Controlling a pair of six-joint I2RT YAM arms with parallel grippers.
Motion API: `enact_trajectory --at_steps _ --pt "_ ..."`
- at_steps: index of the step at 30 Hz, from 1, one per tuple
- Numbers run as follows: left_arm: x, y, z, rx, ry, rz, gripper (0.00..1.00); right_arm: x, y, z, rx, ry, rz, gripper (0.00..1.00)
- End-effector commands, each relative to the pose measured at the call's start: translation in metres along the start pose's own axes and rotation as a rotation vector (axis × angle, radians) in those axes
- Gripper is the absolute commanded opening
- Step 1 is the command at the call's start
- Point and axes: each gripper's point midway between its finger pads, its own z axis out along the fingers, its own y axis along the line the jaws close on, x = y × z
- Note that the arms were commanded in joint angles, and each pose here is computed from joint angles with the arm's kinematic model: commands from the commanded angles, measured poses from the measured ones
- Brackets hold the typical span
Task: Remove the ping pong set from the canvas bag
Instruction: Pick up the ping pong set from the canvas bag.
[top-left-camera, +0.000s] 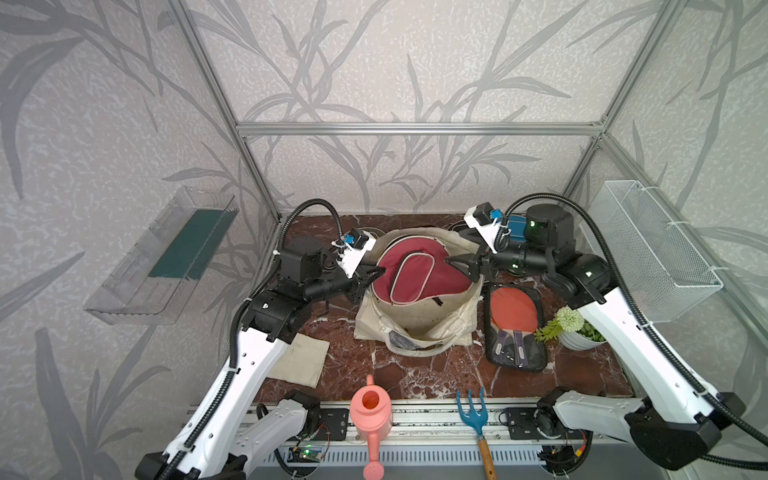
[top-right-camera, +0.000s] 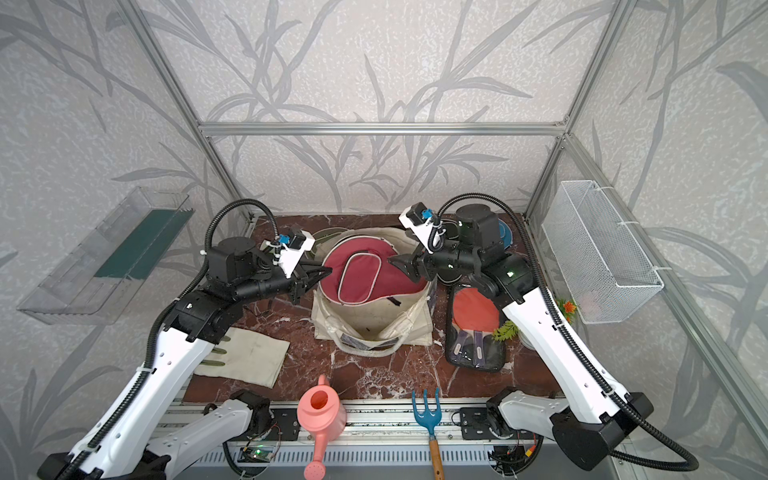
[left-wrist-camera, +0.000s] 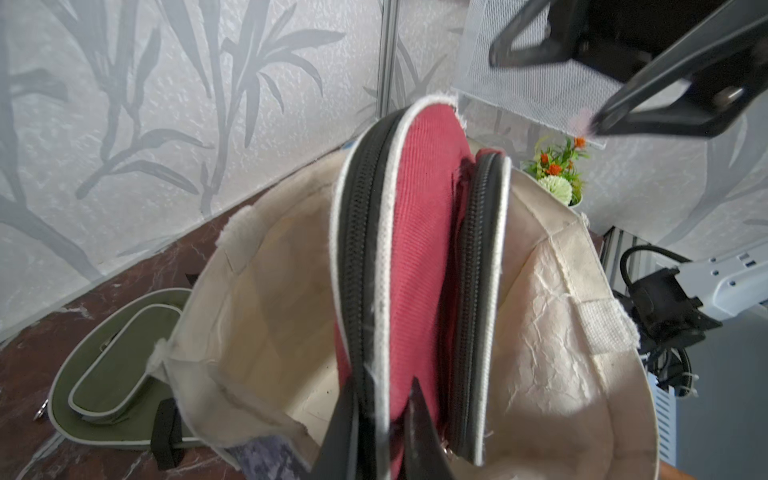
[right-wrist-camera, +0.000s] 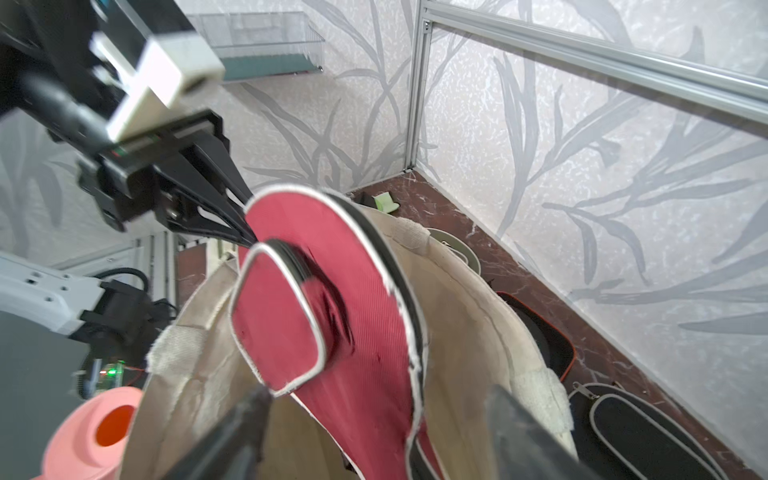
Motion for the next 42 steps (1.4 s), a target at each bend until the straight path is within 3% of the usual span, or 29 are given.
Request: enact_trajectory --at_steps 1,9,19,25,31,33,35,36,39,40,42 --pt "-0.031 -0.019 -0.015 0.071 -0.065 0.149 0.0 0.004 0.021 -0.013 -0.131 0.036 -0.017 0.99" --pt "-0.045 -0.025 -0.016 0.118 -0.084 0.184 0.0 0.03 0.032 0.006 -0.309 0.153 0.035 0.99" --pt "-0.064 -0.032 -0.018 0.168 -0.126 0.214 0.0 0.069 0.034 0.039 -0.431 0.202 0.133 0.99" --pt "-0.071 -0.035 -0.02 0.186 -0.144 0.222 0.0 0.092 0.047 0.046 -0.553 0.226 0.209 0.99" --pt "-0.082 -0.037 -0.023 0.196 -0.165 0.242 0.0 0.105 0.053 0.049 -0.575 0.22 0.25 0.96" --pt "-0.086 -0.039 -0.024 0.202 -0.171 0.247 0.0 0.105 0.053 0.049 -0.581 0.213 0.259 0.87" --pt "-0.088 -0.038 -0.023 0.21 -0.175 0.246 0.0 0.104 0.052 0.051 -0.577 0.207 0.271 0.68" --pt "-0.088 -0.039 -0.022 0.213 -0.176 0.245 0.0 0.103 0.05 0.052 -0.572 0.205 0.273 0.57" --pt "-0.088 -0.037 -0.02 0.209 -0.173 0.237 0.0 0.096 0.046 0.053 -0.54 0.2 0.257 0.1" --pt "-0.087 -0.036 -0.02 0.203 -0.171 0.235 0.0 0.092 0.044 0.052 -0.521 0.191 0.246 0.0" --pt "-0.089 -0.034 -0.021 0.185 -0.177 0.235 0.0 0.084 0.042 0.048 -0.488 0.172 0.217 0.0"
